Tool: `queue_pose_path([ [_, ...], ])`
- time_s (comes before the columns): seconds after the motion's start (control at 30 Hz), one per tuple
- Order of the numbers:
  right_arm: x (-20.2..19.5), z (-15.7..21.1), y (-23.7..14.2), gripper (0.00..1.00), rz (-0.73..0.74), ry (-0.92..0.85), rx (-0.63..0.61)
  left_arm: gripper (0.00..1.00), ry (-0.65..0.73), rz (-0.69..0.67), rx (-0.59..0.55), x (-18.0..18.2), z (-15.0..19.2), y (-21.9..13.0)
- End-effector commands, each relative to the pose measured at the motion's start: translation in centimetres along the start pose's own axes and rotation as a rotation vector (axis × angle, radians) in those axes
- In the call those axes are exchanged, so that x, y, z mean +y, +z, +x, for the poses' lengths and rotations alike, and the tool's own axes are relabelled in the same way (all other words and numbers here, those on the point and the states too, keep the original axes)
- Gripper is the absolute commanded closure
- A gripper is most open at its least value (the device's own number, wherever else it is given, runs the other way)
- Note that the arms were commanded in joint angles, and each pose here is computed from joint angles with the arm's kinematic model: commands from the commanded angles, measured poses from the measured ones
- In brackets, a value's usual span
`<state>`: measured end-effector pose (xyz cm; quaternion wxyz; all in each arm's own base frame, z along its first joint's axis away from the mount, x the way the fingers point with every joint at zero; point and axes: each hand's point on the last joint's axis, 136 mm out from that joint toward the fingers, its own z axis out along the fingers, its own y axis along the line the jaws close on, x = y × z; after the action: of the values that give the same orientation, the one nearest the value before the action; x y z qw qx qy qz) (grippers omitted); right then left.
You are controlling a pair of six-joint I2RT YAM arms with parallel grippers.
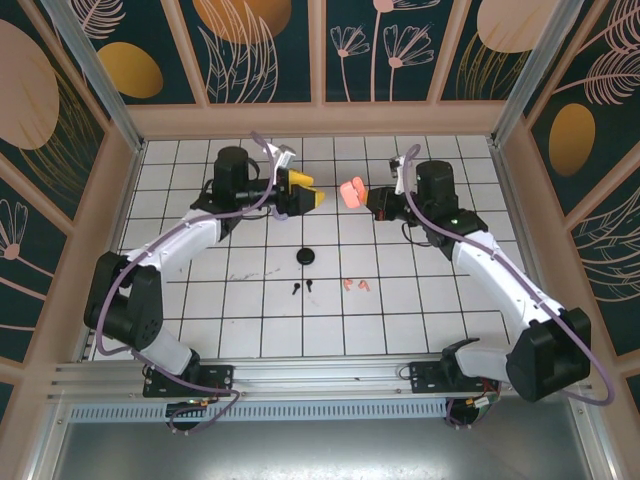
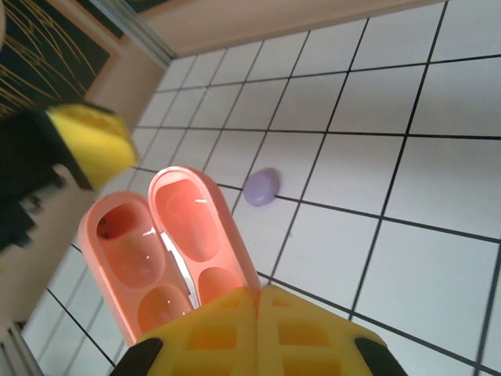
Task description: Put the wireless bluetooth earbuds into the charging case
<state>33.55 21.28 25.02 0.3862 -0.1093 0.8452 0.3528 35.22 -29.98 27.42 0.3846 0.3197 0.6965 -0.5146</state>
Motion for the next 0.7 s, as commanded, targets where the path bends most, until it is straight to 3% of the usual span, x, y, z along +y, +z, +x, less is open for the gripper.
queue_pose_path([
  [0.0,0.4,0.2,0.0,1.0,-0.014,-0.113,0.065,0.13,0.021,0.052,0.192,-0.5,3.5,0.0],
  [0.33,1.5,0.6,1.3,1.0,-0.093,-0.247,0.167,0.22,0.015,0.122,0.375,-0.3,5.2,0.2],
  [0.67,2.9,1.9,3.2,1.0,-0.147,-0.271,0.234,0.27,0.017,0.186,0.377,-1.3,4.8,0.2],
])
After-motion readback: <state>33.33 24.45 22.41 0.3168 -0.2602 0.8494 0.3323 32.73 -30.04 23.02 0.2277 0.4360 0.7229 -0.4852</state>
